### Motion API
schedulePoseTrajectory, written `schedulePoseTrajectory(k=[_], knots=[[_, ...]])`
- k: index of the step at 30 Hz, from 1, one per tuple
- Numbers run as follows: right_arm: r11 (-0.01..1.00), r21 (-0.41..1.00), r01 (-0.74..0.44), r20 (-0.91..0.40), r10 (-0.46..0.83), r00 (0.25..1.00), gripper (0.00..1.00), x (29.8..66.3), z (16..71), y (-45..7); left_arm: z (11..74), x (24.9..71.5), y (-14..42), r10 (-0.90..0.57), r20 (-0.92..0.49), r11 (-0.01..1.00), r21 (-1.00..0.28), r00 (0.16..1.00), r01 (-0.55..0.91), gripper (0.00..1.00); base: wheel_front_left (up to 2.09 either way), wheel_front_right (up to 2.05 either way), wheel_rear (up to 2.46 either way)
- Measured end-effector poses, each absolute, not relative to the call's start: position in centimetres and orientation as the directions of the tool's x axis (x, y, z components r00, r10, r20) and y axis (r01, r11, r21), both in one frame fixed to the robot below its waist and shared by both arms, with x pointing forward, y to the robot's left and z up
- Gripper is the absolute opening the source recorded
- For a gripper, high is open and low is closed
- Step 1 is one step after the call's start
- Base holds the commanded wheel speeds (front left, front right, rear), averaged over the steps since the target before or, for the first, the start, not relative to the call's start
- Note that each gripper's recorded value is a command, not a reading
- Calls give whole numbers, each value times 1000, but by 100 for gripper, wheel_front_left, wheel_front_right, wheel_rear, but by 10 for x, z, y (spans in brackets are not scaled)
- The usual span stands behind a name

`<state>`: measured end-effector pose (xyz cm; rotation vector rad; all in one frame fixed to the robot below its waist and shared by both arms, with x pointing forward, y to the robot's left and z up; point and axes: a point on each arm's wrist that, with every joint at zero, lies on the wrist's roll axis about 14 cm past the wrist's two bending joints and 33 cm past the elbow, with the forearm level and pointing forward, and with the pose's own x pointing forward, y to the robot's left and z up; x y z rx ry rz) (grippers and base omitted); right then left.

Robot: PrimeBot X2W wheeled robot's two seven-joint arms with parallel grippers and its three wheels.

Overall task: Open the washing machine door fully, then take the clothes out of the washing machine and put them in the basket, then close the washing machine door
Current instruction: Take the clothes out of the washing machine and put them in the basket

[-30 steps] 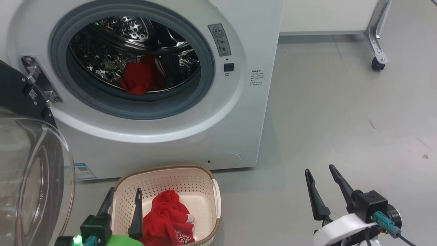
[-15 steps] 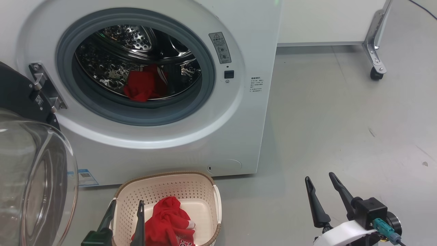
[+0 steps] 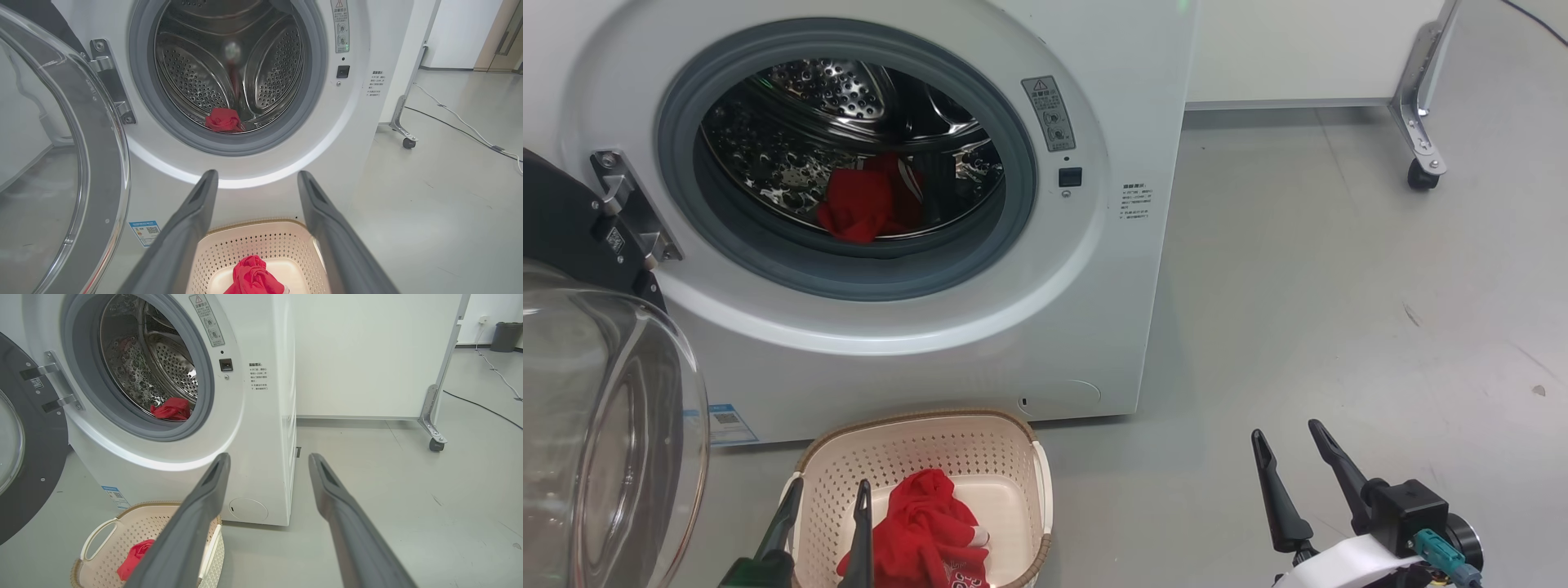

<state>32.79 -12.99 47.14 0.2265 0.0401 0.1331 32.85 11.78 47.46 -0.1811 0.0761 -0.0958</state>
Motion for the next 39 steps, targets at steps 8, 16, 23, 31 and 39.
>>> schedulePoseTrajectory(k=[8, 16, 23, 31, 39], knots=[[965, 229, -129, -24, 139, 990, 100, 328, 472, -128, 479, 329, 116, -108, -68, 978, -184, 992, 94, 100, 0, 0, 0], [962, 232, -143, -28, 154, 988, 100, 332, 471, -124, 471, 333, 114, -114, -113, 978, -190, 987, 91, 100, 0, 0, 0], [962, 236, -135, -51, 151, 987, 100, 341, 464, -125, 466, 356, 105, -142, -149, 974, -198, 979, 111, 100, 0, 0, 0], [963, 234, -133, -87, 157, 984, 100, 358, 451, -123, 432, 383, 91, -206, -282, 963, -229, 937, 143, 100, 0, 0, 0], [966, 235, -109, -136, 144, 980, 100, 372, 433, -128, 386, 410, 69, -305, -441, 943, -264, 844, 203, 100, 0, 0, 0]])
